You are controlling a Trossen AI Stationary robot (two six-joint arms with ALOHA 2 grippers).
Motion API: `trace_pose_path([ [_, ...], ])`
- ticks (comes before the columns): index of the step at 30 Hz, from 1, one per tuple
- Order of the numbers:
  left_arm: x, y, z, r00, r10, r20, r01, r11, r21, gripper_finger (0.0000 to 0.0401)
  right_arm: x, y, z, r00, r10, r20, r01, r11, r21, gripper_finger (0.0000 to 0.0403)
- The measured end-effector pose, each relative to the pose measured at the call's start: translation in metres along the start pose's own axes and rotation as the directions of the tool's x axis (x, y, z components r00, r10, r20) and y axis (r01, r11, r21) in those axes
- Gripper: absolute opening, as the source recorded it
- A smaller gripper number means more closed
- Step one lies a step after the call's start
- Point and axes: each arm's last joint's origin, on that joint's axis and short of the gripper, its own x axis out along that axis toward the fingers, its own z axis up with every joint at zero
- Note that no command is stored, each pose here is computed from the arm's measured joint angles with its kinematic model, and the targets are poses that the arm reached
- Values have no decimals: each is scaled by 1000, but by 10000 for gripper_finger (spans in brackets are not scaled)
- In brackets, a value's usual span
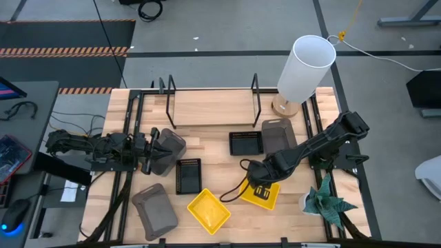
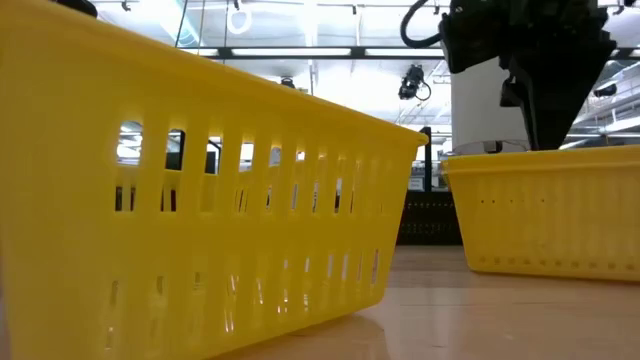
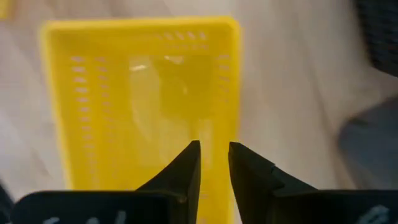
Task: Stack baskets on shelf by color
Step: Stack the middle yellow bin on top of the right yellow bin, then stack the left yellow bin on top of the yellow bin
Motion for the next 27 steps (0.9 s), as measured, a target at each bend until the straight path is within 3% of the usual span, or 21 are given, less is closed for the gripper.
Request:
trace_pose_path([
  [6,0,0,0,1000,0,1,0,1000,0,33,2,7,8,990,141,-6,-141,990,13,103],
  [13,0,0,0,1000,0,1,0,1000,0,30,2,22,26,943,306,130,-307,952,-13,103],
  [21,0,0,0,1000,0,2,0,1000,0,38,20,67,51,933,336,128,-323,940,-113,103],
  [27,0,0,0,1000,0,0,0,1000,0,29,19,104,83,964,228,134,-206,965,-163,103],
])
